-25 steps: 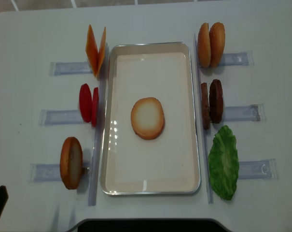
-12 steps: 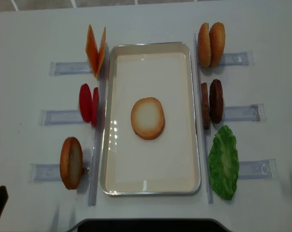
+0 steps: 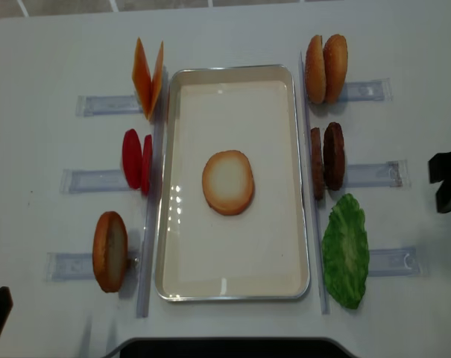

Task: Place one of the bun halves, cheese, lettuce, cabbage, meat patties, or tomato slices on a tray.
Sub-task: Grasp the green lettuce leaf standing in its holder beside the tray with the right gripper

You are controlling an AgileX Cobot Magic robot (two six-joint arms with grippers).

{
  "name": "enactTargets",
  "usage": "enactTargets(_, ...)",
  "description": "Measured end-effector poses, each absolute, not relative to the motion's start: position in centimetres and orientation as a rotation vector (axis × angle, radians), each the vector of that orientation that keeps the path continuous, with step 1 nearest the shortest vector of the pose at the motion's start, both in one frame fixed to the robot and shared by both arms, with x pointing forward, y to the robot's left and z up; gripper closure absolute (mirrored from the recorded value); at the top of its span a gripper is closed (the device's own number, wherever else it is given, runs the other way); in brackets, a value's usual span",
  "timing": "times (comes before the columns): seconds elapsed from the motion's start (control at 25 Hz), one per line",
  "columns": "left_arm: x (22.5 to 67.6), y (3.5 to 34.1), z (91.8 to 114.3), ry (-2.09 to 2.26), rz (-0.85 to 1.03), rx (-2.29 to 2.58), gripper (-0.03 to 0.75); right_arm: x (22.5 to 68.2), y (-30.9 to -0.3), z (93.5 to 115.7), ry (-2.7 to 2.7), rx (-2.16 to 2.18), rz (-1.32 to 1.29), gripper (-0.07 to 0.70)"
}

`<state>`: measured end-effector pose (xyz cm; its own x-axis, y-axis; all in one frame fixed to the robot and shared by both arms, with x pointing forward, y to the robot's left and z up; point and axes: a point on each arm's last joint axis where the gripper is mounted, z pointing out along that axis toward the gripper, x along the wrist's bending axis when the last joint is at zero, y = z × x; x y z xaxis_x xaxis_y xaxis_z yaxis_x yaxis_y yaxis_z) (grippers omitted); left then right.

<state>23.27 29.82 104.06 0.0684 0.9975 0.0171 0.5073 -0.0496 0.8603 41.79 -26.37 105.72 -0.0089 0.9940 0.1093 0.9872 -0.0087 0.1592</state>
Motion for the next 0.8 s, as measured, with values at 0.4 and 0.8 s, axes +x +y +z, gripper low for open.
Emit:
enactTargets(0.4,23.3,29.8,104.1,1.523,0.887,1.647,0.37,41.2,-16.6,106.4,2.344,2.048,0.254,0.219)
enactTargets(0.8,23.3,29.8,104.1,1.523,0.887,1.647,0.37,42.8,-14.8,103.7,2.352,2.066,0.153,0.22)
